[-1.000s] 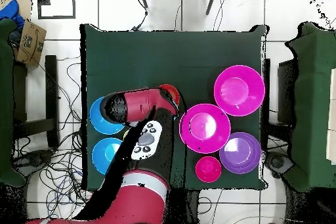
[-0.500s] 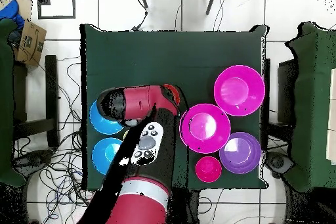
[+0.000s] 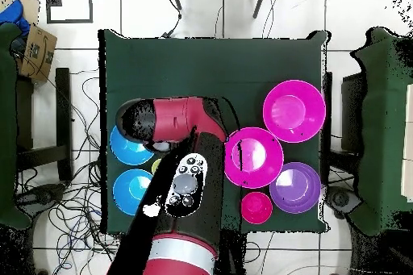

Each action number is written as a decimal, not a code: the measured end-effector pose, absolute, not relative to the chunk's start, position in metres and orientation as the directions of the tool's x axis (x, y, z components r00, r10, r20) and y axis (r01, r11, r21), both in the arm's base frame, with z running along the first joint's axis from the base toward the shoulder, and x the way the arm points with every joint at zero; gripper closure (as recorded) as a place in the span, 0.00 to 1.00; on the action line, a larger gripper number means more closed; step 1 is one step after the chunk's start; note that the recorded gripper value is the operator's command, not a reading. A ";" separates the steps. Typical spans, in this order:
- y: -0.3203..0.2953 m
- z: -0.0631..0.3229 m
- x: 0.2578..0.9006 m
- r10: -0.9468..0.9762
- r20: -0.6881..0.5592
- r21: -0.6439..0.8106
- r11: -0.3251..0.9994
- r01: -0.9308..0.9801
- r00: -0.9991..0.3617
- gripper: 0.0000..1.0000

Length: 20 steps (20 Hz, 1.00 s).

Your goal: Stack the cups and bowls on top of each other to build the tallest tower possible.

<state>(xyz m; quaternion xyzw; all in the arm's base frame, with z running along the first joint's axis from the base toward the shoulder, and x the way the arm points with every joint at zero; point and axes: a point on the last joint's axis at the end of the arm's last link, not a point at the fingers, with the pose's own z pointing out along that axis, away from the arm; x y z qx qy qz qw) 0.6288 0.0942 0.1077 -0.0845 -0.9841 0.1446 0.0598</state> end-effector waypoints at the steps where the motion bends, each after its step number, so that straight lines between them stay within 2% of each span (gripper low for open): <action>1: 0.094 0.111 0.632 0.183 0.085 -0.293 0.944 0.151 -0.980 1.00; 20: 0.106 0.118 0.653 0.187 0.031 -0.258 0.951 0.173 -0.982 1.00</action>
